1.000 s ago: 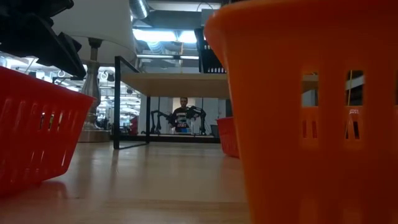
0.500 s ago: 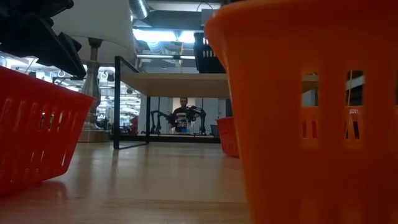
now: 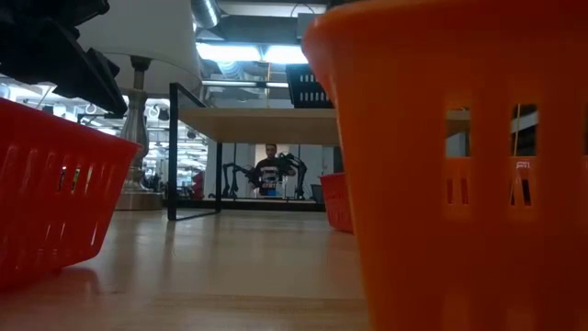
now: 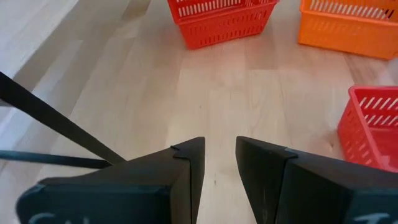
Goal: Stack baskets on shelf by color
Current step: Stack the black bin on top of the black bin
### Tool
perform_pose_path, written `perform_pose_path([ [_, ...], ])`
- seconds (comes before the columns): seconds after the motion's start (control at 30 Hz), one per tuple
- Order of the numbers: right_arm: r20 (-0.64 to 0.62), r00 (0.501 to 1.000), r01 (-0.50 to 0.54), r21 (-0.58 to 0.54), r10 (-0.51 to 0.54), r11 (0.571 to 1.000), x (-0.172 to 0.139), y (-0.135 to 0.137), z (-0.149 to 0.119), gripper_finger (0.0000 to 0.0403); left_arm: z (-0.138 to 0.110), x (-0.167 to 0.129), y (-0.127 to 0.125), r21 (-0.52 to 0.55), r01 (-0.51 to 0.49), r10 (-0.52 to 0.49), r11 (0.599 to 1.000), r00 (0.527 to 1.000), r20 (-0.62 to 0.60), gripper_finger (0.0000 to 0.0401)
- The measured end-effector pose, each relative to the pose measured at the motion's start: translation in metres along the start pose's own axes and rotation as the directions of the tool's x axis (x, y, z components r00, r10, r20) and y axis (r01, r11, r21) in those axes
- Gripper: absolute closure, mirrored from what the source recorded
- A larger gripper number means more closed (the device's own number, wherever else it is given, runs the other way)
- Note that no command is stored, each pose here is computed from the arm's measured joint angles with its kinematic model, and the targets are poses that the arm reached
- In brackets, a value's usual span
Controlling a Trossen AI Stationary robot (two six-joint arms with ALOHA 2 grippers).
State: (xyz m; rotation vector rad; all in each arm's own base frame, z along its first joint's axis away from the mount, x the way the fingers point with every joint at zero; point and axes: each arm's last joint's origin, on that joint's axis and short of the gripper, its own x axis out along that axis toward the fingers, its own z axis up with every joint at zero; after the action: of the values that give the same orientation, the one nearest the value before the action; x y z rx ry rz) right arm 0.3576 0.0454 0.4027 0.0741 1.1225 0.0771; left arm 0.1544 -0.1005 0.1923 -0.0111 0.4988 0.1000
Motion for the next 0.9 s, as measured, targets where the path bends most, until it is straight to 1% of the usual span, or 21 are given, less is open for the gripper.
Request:
perform_pose_path([
  [0.07,-0.039,0.997,-0.071,-0.036,0.069,0.997,-0.008,0.017,-0.006,0.0266,0.000,0.000,-0.001,-0.035,0.028,-0.029,0.999,1.000,-0.013,0.0317],
  [0.1,-0.062,0.995,-0.079,-0.055,0.076,0.995,-0.010,0.025,-0.010,0.0266,-0.001,0.000,-0.002,-0.058,0.052,-0.054,0.997,0.998,-0.024,0.0317],
  [0.17,-0.111,0.993,-0.056,-0.067,0.048,0.996,-0.011,0.040,-0.019,0.0266,0.000,-0.001,-0.004,-0.127,0.120,-0.128,0.985,0.990,-0.054,0.0317],
  [0.23,-0.114,0.993,-0.048,-0.087,0.038,0.995,-0.008,0.056,-0.024,0.0266,0.006,-0.004,-0.009,-0.196,0.217,-0.236,0.956,0.968,-0.082,0.0317],
  [0.33,-0.127,0.991,-0.047,-0.134,0.030,0.990,-0.008,0.078,-0.034,0.0266,0.020,-0.013,-0.019,-0.225,0.329,-0.360,0.917,0.926,-0.111,0.0317],
  [0.4,-0.113,0.993,0.000,-0.147,-0.017,0.989,-0.009,0.089,-0.040,0.0266,0.033,-0.023,-0.026,-0.235,0.367,-0.403,0.900,0.906,-0.131,0.0317],
  [0.47,-0.101,0.993,0.046,-0.159,-0.063,0.986,-0.009,0.099,-0.045,0.0266,0.048,-0.035,-0.034,-0.269,0.385,-0.434,0.883,0.888,-0.153,0.0317],
  [0.53,-0.077,0.991,0.095,-0.167,-0.109,0.981,-0.011,0.106,-0.051,0.0266,0.056,-0.046,-0.041,-0.322,0.364,-0.445,0.874,0.866,-0.227,0.0317],
  [0.6,-0.051,0.988,0.134,-0.166,-0.144,0.977,-0.015,0.110,-0.056,0.0266,0.057,-0.054,-0.051,-0.401,0.321,-0.462,0.858,0.822,-0.331,0.0317],
  [0.63,-0.037,0.987,0.151,-0.160,-0.159,0.976,-0.017,0.112,-0.057,0.0266,0.056,-0.057,-0.056,-0.456,0.295,-0.483,0.840,0.790,-0.378,0.0317],
  [0.7,-0.019,0.983,0.180,-0.144,-0.184,0.973,-0.019,0.114,-0.060,0.0266,0.049,-0.061,-0.069,-0.575,0.234,-0.546,0.784,0.701,-0.458,0.0317],
  [0.73,-0.012,0.981,0.190,-0.130,-0.193,0.973,-0.020,0.114,-0.061,0.0266,0.044,-0.061,-0.076,-0.621,0.190,-0.569,0.761,0.655,-0.497,0.0317],
  [0.77,-0.007,0.980,0.196,-0.123,-0.199,0.973,-0.021,0.114,-0.061,0.0266,0.038,-0.062,-0.082,-0.651,0.132,-0.578,0.748,0.613,-0.539,0.0317],
  [0.83,-0.005,0.980,0.198,-0.120,-0.200,0.973,-0.021,0.115,-0.062,0.0266,0.026,-0.061,-0.093,-0.672,0.016,-0.571,0.740,0.543,-0.616,0.0317],
  [0.9,-0.005,0.980,0.198,-0.125,-0.200,0.972,-0.021,0.115,-0.062,0.0266,0.014,-0.059,-0.103,-0.662,-0.066,-0.548,0.746,0.504,-0.667,0.0317],
])
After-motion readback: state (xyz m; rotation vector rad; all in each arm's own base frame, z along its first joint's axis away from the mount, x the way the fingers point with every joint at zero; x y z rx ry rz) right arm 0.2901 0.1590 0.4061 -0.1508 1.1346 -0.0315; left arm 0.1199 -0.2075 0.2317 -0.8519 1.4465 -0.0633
